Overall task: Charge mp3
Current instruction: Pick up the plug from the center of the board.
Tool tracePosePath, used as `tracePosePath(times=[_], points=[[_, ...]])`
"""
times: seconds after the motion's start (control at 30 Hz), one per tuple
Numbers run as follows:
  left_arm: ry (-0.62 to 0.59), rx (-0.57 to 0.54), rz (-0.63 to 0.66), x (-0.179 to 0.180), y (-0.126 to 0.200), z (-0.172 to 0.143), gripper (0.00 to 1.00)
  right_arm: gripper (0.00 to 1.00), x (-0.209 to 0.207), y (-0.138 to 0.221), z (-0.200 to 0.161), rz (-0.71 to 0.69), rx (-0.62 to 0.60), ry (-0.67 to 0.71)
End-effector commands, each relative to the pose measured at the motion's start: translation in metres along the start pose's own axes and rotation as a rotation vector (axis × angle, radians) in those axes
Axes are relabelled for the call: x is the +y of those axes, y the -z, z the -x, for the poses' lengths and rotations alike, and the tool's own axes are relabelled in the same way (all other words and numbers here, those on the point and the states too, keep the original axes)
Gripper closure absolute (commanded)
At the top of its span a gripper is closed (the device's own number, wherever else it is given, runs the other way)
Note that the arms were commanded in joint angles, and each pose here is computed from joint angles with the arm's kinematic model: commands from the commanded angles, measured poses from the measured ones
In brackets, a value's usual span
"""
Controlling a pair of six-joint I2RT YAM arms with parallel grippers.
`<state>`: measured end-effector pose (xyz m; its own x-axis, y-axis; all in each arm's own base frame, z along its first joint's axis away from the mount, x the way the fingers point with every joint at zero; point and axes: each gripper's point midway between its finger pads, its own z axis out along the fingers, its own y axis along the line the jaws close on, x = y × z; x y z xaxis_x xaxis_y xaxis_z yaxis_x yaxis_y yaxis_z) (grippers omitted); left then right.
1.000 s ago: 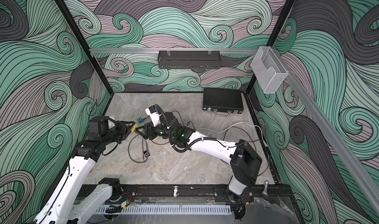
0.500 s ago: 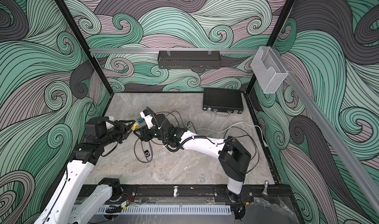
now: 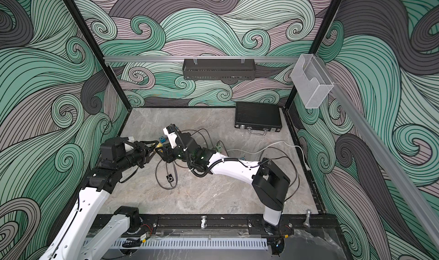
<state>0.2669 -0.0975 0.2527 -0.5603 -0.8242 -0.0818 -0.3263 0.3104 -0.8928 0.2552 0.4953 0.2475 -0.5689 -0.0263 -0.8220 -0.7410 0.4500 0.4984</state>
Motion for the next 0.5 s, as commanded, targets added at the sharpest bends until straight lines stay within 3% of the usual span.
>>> tracePosePath(times=[0.0,0.1,0.27,0.3,0.4,0.47], points=[[0.003,0.012,-0.053,-0.012,-0.003,-0.004,0.85,0.61,-0.003,-0.006,0.003,-0.021,-0.026,0.005],[0.007,0.007,-0.062,-0.014,-0.004,-0.005,0.85,0.68,-0.006,-0.008,0.000,-0.041,-0.006,0.012],[0.001,0.025,-0.058,-0.016,-0.007,-0.010,0.84,0.95,-0.012,0.003,0.003,-0.078,-0.032,0.022],[-0.004,0.033,-0.054,-0.015,-0.007,-0.011,0.80,1.00,-0.012,0.007,0.005,-0.087,-0.041,0.032],[-0.056,0.032,0.011,-0.011,-0.001,-0.012,0.60,1.00,-0.016,0.024,0.015,-0.131,-0.067,0.065],[-0.117,-0.005,0.090,-0.004,0.010,-0.006,0.55,1.00,-0.022,0.039,0.022,-0.172,-0.073,0.077]])
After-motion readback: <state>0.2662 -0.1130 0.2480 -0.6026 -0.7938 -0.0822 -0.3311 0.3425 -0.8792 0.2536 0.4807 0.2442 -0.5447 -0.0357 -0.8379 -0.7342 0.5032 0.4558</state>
